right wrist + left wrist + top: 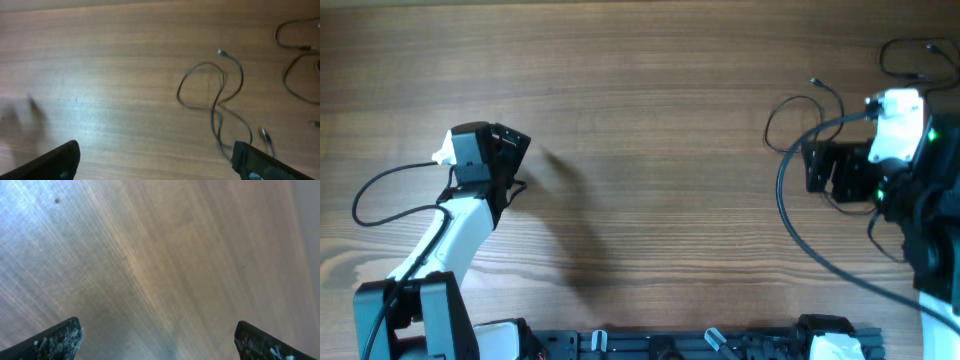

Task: Untangle cables

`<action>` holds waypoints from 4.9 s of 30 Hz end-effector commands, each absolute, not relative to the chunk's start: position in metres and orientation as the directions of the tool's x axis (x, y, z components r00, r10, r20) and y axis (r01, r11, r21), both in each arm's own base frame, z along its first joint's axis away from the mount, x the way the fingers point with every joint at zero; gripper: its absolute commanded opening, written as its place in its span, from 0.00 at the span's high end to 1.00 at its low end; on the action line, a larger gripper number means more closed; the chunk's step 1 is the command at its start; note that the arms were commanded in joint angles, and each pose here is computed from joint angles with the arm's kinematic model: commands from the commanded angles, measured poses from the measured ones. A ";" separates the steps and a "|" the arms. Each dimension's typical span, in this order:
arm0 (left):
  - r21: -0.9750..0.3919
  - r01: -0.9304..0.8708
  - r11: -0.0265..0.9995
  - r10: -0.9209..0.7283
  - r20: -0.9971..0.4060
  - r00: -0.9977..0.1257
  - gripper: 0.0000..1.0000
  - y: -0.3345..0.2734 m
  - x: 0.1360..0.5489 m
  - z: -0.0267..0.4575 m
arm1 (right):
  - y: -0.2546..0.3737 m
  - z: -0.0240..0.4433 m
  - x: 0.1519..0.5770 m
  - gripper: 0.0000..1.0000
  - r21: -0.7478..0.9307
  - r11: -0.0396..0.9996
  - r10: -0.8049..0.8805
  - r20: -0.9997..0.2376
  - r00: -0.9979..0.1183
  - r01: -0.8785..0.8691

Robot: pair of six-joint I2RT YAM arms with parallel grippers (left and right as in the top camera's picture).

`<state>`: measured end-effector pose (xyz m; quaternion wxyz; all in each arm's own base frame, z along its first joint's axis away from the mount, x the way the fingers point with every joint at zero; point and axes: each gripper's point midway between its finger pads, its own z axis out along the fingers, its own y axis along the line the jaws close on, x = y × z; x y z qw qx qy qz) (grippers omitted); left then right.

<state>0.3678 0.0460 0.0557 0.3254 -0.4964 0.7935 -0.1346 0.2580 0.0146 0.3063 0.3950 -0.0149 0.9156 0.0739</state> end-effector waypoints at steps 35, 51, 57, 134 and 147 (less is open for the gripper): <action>-0.464 0.221 0.858 -0.294 -0.796 -0.529 0.00 -0.081 0.242 0.243 | -0.003 0.344 0.176 0.00 0.123 0.989 0.146 -0.836 -0.529 0.080; -0.472 0.191 0.861 -0.290 -0.762 -0.579 0.00 -0.074 0.157 0.221 | -0.014 0.340 0.173 0.00 0.087 0.987 0.148 -0.830 -0.538 0.137; -0.471 0.195 0.861 -0.290 -0.768 -0.571 0.00 -0.071 0.124 0.210 | -0.014 0.337 0.171 0.00 0.088 0.986 0.150 -0.822 -0.549 0.139; -0.361 0.190 0.913 -0.342 -0.931 -0.123 0.00 -0.044 0.240 0.171 | -0.025 0.330 0.164 0.00 0.045 0.979 0.153 -0.806 -0.572 0.199; -0.358 0.109 0.927 -0.347 -0.932 -0.109 0.00 -0.031 0.244 0.160 | -0.025 0.329 0.163 0.00 0.043 0.979 0.153 -0.803 -0.577 0.199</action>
